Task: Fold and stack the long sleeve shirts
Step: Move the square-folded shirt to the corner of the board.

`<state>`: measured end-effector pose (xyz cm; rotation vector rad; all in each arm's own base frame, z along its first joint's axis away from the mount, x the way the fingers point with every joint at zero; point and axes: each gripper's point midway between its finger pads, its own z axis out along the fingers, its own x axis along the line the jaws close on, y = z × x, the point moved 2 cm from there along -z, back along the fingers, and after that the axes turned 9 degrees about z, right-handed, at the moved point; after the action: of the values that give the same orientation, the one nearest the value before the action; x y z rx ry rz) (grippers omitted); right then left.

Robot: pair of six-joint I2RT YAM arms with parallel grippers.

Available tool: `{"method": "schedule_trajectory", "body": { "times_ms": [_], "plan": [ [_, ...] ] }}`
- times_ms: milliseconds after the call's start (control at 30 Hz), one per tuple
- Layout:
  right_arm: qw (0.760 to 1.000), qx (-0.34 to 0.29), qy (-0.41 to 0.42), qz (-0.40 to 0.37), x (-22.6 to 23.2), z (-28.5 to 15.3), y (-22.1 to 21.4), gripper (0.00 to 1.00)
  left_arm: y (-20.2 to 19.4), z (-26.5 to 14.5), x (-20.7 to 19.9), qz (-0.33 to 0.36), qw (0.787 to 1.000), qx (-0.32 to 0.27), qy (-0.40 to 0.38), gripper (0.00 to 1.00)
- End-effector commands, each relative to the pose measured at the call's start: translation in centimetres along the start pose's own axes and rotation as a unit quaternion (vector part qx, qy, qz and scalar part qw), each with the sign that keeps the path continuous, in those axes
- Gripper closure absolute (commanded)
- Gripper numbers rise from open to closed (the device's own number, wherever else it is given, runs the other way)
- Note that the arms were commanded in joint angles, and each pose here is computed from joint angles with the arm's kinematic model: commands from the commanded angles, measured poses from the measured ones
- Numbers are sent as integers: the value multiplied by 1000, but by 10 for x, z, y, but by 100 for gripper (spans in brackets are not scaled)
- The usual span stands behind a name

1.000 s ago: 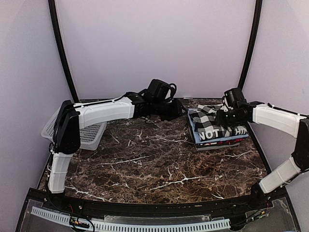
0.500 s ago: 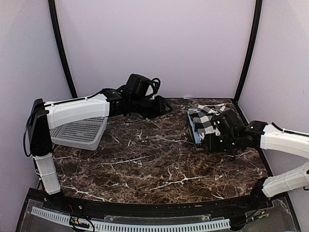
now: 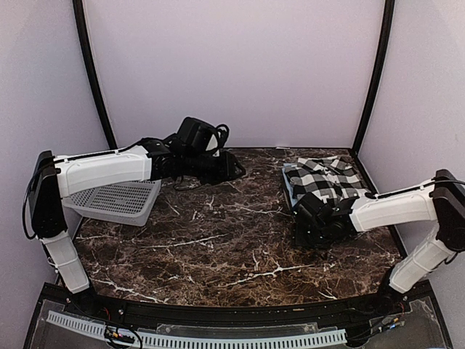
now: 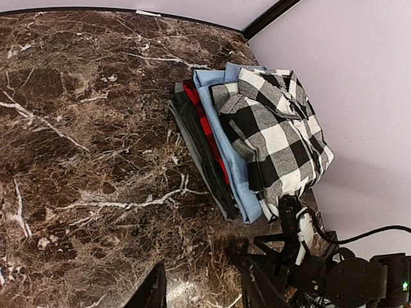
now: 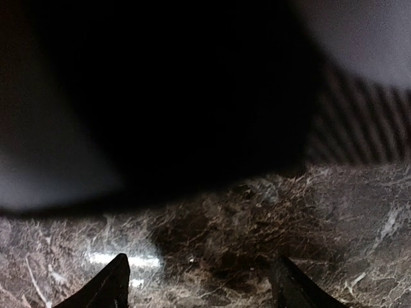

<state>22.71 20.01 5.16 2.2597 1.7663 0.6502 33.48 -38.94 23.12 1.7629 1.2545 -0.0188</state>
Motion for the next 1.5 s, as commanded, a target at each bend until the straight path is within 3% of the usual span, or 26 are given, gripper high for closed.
{"method": "schedule_trajectory", "body": {
  "times_ms": [0,433,667,1467],
  "plan": [
    [997,-52,-7,58,14,7,21,26,12,-28,-2,8,1000,-22,-2,62],
    [981,-56,-90,162,30,44,15,7,11,-36,4,8,1000,-25,-12,62],
    [970,-60,-105,212,18,55,33,10,15,-41,4,10,999,-28,-17,62],
    [956,-64,-119,260,-59,98,145,14,14,-43,6,-4,999,-34,-21,63]
  ]
}}
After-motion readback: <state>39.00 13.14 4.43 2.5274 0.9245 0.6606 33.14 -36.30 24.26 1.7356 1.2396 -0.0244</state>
